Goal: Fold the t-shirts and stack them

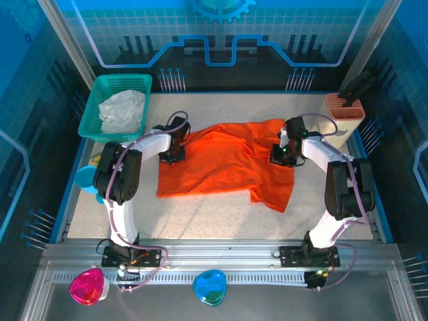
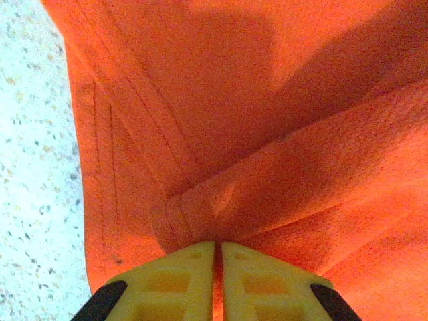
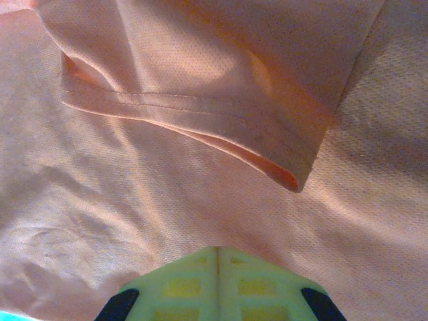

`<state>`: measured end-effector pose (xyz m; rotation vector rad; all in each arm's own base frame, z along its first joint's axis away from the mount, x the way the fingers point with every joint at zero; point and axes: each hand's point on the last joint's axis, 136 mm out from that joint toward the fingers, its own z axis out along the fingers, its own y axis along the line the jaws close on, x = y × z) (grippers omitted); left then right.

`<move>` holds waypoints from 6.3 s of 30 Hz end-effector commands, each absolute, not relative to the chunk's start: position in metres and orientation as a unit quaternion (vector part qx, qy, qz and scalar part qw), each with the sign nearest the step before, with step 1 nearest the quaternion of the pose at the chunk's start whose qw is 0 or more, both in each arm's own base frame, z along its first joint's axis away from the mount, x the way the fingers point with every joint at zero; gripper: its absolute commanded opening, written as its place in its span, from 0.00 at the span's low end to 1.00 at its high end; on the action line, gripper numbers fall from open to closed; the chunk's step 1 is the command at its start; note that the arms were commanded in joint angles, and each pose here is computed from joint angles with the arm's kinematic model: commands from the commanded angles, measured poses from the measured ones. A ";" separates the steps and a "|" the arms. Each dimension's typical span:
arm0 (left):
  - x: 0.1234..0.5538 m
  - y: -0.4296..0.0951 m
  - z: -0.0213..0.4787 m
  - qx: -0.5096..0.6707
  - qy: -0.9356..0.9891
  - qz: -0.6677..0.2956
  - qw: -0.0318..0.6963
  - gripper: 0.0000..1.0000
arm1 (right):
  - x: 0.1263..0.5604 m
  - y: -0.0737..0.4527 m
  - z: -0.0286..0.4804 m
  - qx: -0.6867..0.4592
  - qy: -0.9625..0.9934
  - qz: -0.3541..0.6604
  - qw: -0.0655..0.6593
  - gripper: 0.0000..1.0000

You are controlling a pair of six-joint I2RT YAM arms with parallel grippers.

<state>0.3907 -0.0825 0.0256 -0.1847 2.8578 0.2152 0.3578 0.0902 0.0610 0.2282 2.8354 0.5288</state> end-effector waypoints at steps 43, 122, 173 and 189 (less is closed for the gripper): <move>0.191 -0.051 0.082 -0.314 0.942 -0.024 0.115 0.58 | 0.339 0.055 0.096 0.079 0.963 0.182 0.181 0.23; 0.277 -0.050 0.039 -0.304 0.929 -0.098 0.186 0.00 | 0.172 0.098 0.011 -0.671 0.729 -0.111 -0.077 0.60; 0.367 -0.014 0.058 -0.295 0.938 0.033 0.180 0.00 | 0.391 0.062 0.123 -0.482 0.810 -0.236 0.237 0.00; 0.380 -0.004 0.035 -0.305 0.936 0.081 0.155 0.00 | 0.443 0.061 0.090 -0.487 0.804 -0.261 0.222 0.00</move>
